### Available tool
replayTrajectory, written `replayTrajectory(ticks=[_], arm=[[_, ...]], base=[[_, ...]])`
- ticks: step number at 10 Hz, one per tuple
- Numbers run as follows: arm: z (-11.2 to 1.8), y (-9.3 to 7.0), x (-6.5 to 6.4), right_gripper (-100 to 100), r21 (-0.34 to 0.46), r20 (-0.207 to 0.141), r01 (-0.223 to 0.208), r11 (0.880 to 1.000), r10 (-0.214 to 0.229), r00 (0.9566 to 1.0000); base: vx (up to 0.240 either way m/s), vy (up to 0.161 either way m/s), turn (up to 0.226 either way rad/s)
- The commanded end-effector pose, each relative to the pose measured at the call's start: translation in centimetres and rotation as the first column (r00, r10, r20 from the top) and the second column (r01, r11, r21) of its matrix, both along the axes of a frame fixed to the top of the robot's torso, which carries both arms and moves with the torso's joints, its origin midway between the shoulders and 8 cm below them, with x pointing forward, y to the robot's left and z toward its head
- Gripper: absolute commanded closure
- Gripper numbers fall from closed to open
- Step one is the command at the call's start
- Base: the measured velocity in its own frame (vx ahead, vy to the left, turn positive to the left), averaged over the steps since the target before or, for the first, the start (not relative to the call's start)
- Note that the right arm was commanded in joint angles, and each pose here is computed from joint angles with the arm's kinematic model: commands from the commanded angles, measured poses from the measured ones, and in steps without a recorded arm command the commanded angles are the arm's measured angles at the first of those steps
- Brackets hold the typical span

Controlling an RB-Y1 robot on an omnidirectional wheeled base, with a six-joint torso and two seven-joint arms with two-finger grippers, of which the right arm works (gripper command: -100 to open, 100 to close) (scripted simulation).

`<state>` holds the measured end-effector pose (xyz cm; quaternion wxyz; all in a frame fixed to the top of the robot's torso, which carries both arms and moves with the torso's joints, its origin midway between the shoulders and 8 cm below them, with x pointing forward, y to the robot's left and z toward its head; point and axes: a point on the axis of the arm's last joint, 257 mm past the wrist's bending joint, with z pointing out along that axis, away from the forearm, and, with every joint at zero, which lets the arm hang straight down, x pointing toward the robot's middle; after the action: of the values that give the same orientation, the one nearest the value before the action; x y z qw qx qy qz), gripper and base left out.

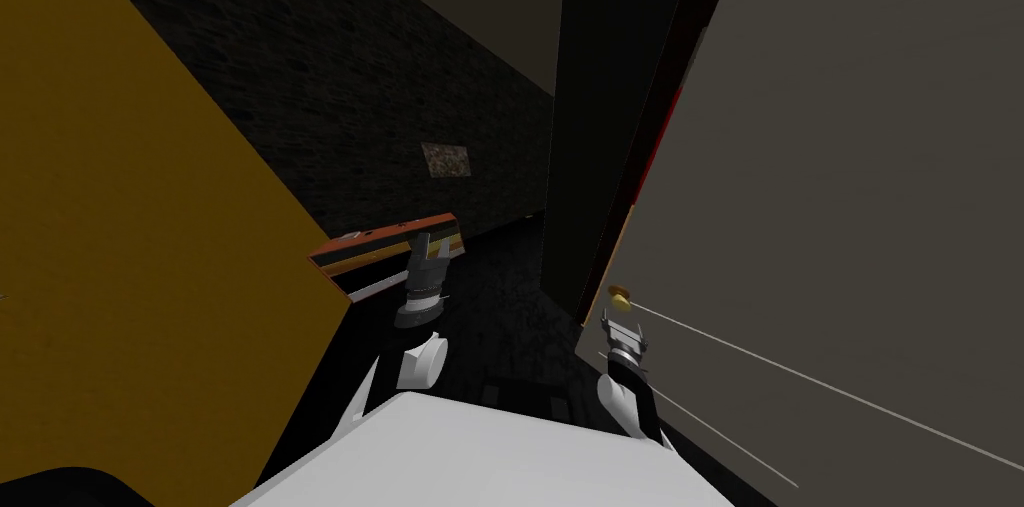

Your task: Pull the door open

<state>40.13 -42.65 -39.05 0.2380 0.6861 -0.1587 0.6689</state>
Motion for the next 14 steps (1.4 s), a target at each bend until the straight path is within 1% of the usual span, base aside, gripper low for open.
replayTrajectory(ticks=[1,3,4,5,6,8,9,11,12,13,14], arm=[[-0.1,0.3,0.3,-100,0.052,0.029,0.000,0.999,-0.001,0.9996],[-0.1,0.7,0.5,-100,0.101,0.055,-0.002,0.995,-0.004,0.9985],[0.0,0.5,0.4,-100,0.083,0.046,-0.001,0.997,-0.003,0.9989],[-0.2,-1.2,-0.4,-100,0.088,0.049,0.008,0.996,-0.012,0.9987],[-0.2,-1.8,-0.7,-100,0.089,0.049,0.011,0.996,-0.016,0.9987],[-0.3,-4.5,-2.1,-100,0.089,0.050,0.025,0.996,-0.029,0.9983],[-0.3,-5.1,-2.5,-100,0.089,0.050,0.028,0.996,-0.033,0.9982],[-0.1,-7.3,-3.6,-100,0.088,0.052,0.039,0.995,-0.044,0.9977],[0.0,-6.8,-3.4,-100,0.087,0.052,0.036,0.996,-0.041,0.9978],[0.0,-6.8,-3.4,100,0.087,0.052,0.036,0.996,-0.041,0.9978],[0.0,-6.8,-3.4,100,0.087,0.052,0.036,0.996,-0.041,0.9978]], base=[[-0.063,-0.007,0.017],[-0.052,-0.014,0.021],[-0.019,-0.006,0.004],[0.078,0.014,0.079],[0.154,0.004,0.054],[0.189,-0.014,0.055],[0.155,-0.015,0.053],[0.150,-0.009,0.053],[0.065,-0.010,0.009],[-0.009,-0.005,-0.033],[-0.027,-0.006,0.000]])
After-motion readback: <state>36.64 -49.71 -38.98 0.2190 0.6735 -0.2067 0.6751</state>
